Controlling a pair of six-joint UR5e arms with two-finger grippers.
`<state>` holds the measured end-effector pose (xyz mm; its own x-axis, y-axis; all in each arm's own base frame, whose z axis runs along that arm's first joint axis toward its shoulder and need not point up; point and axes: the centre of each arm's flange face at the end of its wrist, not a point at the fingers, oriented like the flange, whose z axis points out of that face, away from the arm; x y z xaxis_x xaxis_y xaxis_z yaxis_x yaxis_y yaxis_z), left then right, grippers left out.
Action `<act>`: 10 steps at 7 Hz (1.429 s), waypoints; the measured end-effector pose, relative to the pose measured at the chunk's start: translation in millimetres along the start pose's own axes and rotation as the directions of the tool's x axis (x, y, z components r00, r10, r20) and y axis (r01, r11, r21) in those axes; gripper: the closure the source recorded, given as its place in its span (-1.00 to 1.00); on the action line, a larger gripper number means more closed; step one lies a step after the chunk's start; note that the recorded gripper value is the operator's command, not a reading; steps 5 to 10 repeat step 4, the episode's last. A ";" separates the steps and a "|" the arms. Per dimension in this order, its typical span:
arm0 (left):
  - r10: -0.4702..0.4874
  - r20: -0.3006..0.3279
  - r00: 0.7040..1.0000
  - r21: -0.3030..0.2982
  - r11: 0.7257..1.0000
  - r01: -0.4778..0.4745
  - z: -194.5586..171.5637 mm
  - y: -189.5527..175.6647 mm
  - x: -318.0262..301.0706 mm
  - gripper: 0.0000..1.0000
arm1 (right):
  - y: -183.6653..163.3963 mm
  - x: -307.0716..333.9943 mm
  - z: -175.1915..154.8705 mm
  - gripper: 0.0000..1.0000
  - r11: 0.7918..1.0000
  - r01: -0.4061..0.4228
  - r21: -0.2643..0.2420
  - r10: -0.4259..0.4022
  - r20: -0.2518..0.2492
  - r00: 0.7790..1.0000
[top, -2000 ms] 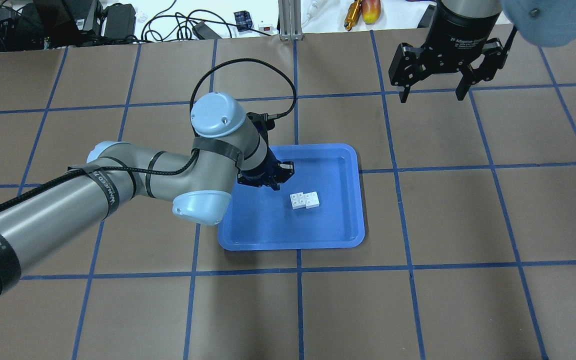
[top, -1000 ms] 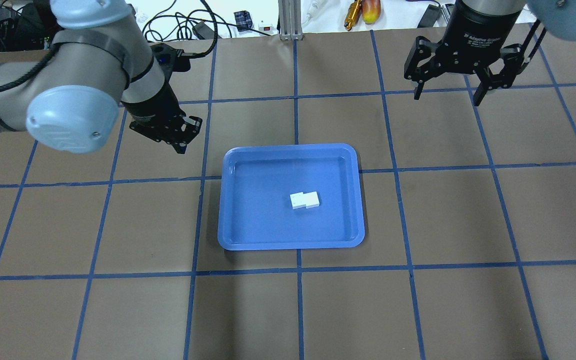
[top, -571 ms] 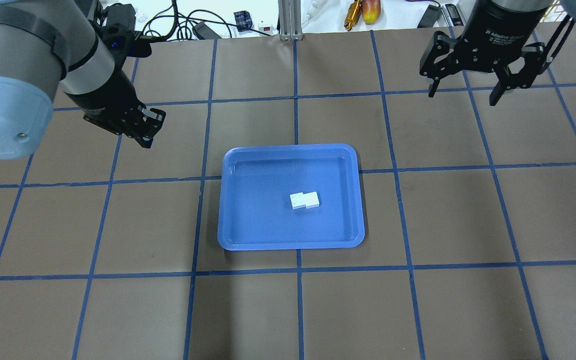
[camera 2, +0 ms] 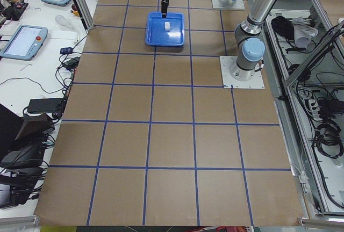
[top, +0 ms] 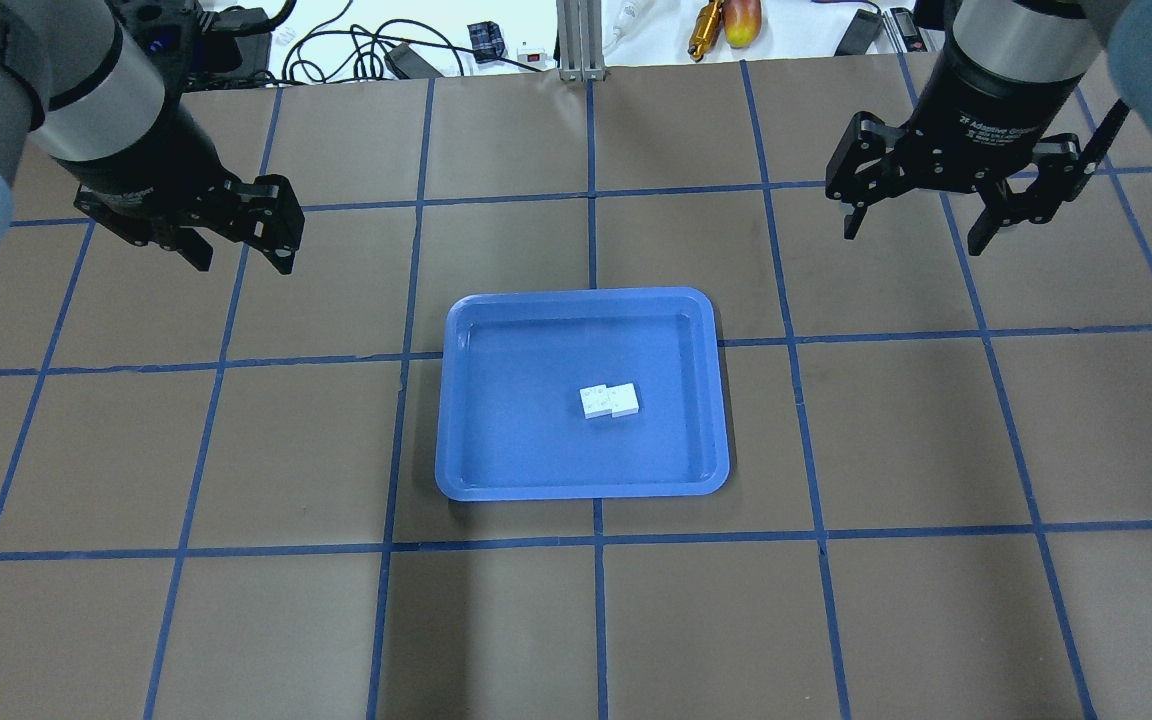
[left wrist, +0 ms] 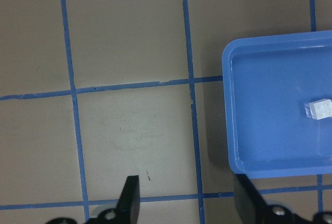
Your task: Assemble white blocks and place on blue tray
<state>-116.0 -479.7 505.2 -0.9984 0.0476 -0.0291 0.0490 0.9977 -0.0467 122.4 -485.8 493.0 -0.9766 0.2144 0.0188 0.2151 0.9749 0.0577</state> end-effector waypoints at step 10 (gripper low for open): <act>-0.040 -0.008 0.999 -0.052 0.998 0.040 10.1 -13.5 10.5 -1.00 | 0.9 -4.8 -0.2 -1.00 1.000 0.011 0.006 -0.011 0.002 1.000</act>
